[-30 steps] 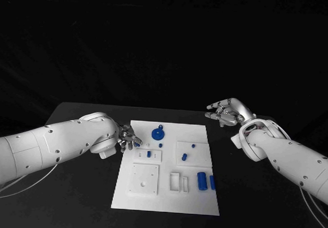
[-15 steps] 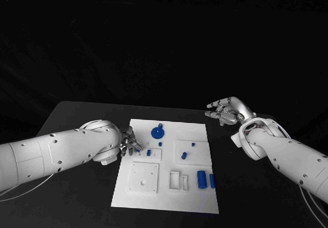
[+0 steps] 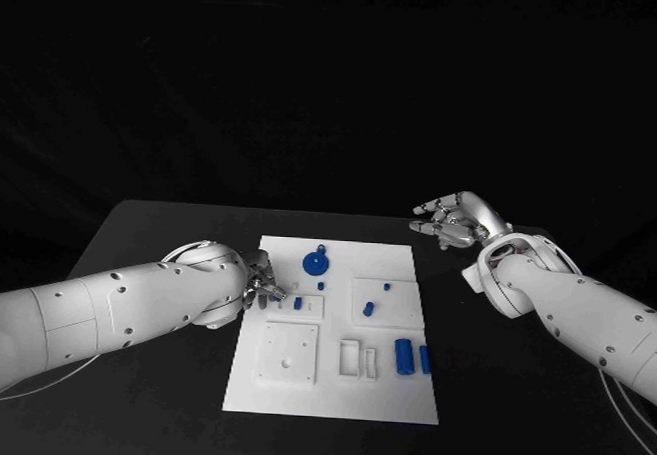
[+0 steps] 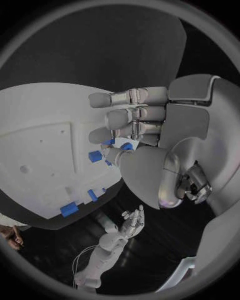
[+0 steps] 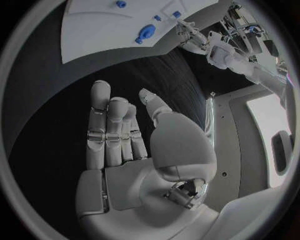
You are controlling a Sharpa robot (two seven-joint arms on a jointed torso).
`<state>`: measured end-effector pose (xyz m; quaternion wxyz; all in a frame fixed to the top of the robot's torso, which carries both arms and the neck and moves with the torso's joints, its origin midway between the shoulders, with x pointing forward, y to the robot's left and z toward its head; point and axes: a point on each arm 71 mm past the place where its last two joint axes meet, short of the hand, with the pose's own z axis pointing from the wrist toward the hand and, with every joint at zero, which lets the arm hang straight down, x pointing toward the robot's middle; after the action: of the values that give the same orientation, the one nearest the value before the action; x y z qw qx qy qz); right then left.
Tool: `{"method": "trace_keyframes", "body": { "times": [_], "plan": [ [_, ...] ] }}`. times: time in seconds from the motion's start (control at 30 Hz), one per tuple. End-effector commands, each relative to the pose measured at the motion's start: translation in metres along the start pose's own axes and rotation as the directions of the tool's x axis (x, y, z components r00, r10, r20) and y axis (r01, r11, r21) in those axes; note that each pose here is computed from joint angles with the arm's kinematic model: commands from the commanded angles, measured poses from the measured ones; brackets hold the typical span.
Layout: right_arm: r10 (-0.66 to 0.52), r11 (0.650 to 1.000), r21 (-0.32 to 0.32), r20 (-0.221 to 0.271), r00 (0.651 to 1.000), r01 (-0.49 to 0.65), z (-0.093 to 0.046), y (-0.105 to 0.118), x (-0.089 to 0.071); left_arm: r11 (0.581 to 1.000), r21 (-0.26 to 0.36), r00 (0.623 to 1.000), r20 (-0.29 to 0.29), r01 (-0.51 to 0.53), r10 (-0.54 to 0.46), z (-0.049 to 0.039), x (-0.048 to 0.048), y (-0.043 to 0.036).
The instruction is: Assemble the parts on the task board
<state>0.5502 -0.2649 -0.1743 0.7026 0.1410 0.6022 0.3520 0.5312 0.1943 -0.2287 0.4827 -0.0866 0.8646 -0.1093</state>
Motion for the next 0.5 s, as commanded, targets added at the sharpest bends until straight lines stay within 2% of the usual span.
{"method": "trace_keyframes", "body": {
  "times": [0.03,0.23,0.5],
  "plan": [
    [0.006,1.000,-0.012,-0.017,1.000,-0.006,0.0001,0.0015,0.0020,1.000,0.015,0.999,0.019,-0.026,0.025,0.0008,0.0009,-0.0023],
    [0.007,1.000,-0.012,-0.018,1.000,-0.007,0.0002,0.0015,0.0022,0.999,0.015,0.999,-0.012,-0.043,0.043,0.0018,0.0072,-0.0027],
    [0.008,1.000,-0.013,-0.019,1.000,-0.008,0.0002,0.0019,0.0023,0.998,0.017,0.998,-0.019,-0.054,0.054,0.0026,0.0109,-0.0034]
  ]
}}
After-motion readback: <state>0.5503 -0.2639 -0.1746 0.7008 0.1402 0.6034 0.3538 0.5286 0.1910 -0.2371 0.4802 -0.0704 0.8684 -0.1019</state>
